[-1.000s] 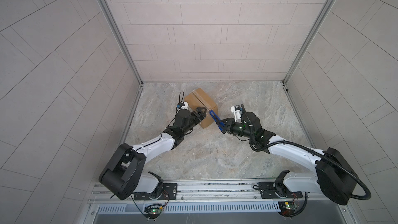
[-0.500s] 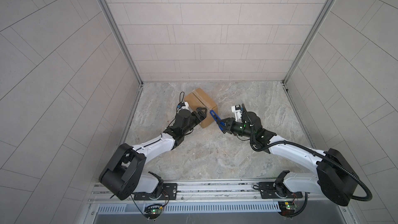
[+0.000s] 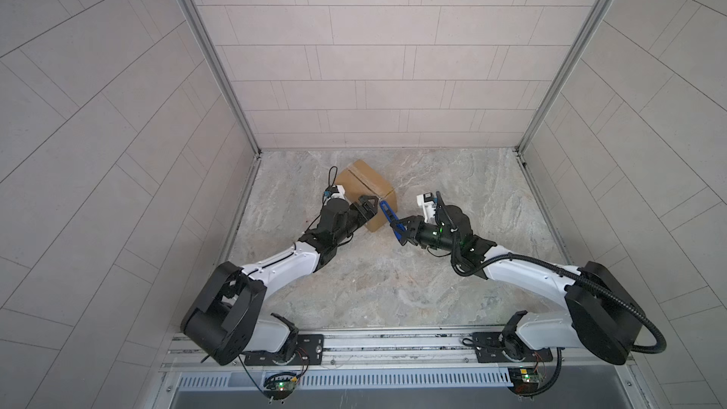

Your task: Unpack the express box

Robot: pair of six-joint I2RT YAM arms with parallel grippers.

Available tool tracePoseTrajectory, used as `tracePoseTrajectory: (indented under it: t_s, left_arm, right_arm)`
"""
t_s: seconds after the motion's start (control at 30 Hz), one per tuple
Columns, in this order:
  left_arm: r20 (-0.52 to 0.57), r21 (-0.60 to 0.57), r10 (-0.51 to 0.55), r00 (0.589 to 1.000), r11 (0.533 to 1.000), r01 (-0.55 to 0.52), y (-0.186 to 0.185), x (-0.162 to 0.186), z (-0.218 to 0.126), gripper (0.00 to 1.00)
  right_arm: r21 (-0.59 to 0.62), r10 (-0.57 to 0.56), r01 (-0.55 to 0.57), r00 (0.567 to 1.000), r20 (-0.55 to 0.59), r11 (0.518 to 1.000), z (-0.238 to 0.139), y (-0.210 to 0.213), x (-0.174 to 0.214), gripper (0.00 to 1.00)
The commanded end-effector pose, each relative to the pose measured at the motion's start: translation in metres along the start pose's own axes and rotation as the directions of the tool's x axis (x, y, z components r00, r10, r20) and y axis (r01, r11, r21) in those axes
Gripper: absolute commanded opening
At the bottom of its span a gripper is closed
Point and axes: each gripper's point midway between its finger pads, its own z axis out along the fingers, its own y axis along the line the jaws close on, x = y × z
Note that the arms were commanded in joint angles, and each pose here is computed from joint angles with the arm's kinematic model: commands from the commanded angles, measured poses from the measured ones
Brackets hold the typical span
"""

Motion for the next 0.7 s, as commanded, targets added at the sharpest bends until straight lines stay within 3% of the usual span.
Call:
tracePoseTrajectory:
  t_s: [0.0, 0.17, 0.67]
  left_arm:
    - [0.025, 0.083, 0.039, 0.999, 0.996, -0.041, -0.033, -0.011, -0.005, 0.95]
    - [0.033, 0.06, 0.072, 0.997, 0.995, -0.074, -0.033, -0.016, -0.008, 0.95]
    - [0.036, 0.057, 0.09, 0.995, 0.994, -0.092, -0.038, -0.023, -0.006, 0.95]
  right_arm:
    - [-0.099, -0.031, 0.027, 0.999, -0.04, 0.995, -0.007, 0.029, 0.003, 0.0]
    - [-0.079, -0.063, 0.061, 0.998, -0.027, 0.995, -0.016, 0.033, -0.003, 0.0]
    - [-0.076, -0.016, 0.008, 0.994, -0.11, 0.997, 0.006, 0.022, 0.021, 0.0]
